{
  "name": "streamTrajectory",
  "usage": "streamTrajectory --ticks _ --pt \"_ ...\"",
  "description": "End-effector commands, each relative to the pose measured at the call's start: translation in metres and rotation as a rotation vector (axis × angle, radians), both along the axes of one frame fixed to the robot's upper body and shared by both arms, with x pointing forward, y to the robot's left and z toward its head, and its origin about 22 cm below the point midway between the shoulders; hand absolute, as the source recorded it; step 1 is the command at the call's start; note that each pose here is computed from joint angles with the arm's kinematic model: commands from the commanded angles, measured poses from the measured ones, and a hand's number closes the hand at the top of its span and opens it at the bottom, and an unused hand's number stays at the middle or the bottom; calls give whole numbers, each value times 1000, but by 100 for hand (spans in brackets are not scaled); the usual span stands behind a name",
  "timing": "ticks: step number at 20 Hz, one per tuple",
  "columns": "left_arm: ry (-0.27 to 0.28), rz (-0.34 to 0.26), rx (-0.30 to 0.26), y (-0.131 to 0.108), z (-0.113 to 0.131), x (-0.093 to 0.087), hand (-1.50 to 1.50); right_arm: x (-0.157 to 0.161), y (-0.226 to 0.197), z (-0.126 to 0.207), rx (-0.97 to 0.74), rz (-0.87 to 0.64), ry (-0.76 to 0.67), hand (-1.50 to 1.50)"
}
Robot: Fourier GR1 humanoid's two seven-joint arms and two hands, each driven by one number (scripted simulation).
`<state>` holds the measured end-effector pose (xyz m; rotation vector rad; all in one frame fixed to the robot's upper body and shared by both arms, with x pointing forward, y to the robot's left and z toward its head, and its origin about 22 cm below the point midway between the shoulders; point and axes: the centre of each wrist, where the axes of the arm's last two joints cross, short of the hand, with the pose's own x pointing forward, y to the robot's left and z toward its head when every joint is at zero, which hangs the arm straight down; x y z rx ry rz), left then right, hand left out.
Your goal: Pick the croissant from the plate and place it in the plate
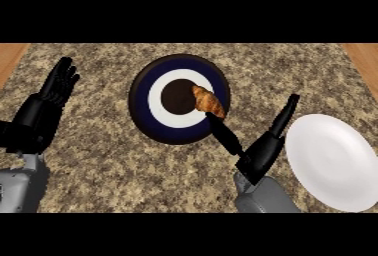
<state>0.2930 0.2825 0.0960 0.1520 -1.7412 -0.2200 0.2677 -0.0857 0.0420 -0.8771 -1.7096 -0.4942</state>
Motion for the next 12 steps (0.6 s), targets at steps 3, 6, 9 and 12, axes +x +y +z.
streamTrajectory --ticks 3,6,9,12 --pt "8 -9 -5 -10 19 -2 0 -70 -21 -13 12 -8 -2 -150" --pt "6 -12 5 4 -10 8 0 -72 -43 -8 -15 -1 10 -150" --pt "5 -13 17 3 5 -8 0 -99 -47 -20 -52 -29 9 -150" --pt "3 1 -3 18 11 -1 0 -123 -49 -22 -75 -63 24 -150"
